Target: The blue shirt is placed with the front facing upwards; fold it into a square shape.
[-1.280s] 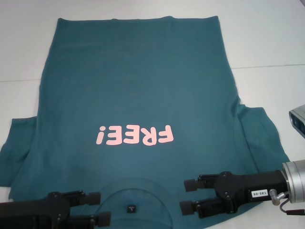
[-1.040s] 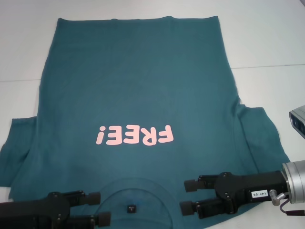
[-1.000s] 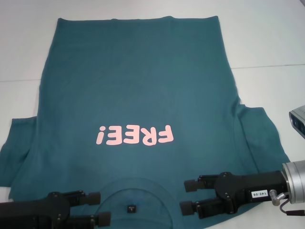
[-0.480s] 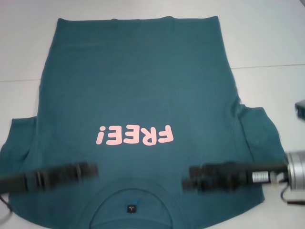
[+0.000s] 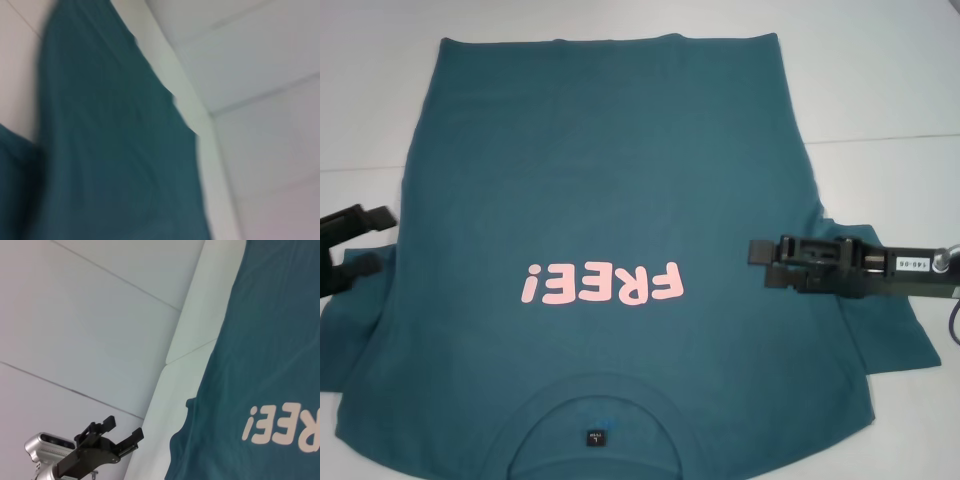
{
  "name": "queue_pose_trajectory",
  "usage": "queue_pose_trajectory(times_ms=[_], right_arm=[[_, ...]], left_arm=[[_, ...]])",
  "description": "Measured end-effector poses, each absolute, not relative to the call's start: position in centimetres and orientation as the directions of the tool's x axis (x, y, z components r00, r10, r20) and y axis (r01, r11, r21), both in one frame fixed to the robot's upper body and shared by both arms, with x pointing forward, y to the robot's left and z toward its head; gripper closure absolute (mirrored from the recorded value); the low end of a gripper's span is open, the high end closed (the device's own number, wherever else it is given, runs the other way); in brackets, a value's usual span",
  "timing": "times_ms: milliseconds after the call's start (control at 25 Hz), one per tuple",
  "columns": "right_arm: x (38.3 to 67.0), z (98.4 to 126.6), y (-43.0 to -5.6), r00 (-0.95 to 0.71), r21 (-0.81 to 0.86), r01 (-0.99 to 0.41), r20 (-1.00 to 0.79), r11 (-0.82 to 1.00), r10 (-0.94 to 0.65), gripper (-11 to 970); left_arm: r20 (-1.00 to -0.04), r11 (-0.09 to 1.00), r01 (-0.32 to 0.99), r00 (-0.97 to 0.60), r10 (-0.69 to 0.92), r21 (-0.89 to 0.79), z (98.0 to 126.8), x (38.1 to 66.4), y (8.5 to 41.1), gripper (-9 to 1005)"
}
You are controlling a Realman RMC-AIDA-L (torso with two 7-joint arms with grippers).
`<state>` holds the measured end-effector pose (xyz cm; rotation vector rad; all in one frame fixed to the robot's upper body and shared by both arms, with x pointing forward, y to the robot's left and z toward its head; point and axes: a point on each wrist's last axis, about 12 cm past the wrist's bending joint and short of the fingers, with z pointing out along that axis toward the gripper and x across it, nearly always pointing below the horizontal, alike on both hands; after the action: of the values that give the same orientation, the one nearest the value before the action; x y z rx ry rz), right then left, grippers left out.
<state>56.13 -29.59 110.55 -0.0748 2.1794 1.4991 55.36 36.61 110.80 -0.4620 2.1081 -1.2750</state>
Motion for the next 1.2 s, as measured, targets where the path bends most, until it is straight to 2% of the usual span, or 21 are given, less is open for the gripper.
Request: queue_pose_trajectory(times_ms=[160, 320, 760, 1200], right_arm=[[56.6, 111.0, -29.8, -0.875, 0.858, -0.318, -0.429, 0.403, 0.223, 15], [56.8, 111.1, -29.8, -0.874, 0.855, -0.320, -0.433, 0.409, 0.220, 15], [56.7, 110.9, -30.1, -0.872, 0.853, -0.311, -0.432, 0.419, 0.232, 15], [56.7, 110.8, -30.3, -0.870, 0.852, -0.304, -0.430, 0.427, 0.239, 15]], left_arm=[[-0.379, 0.582, -0.058, -0.706, -0.599, -0.811, 110.4, 56.6, 38.0, 185], [-0.406, 0.641, -0.119, -0.684, -0.606, -0.758, 109.8, 57.5, 38.6, 185], [-0.448, 0.713, -0.188, -0.663, -0.600, -0.676, 108.5, 57.7, 39.5, 184], [-0.437, 0.740, -0.208, -0.694, -0.572, -0.639, 107.5, 57.6, 39.2, 184]])
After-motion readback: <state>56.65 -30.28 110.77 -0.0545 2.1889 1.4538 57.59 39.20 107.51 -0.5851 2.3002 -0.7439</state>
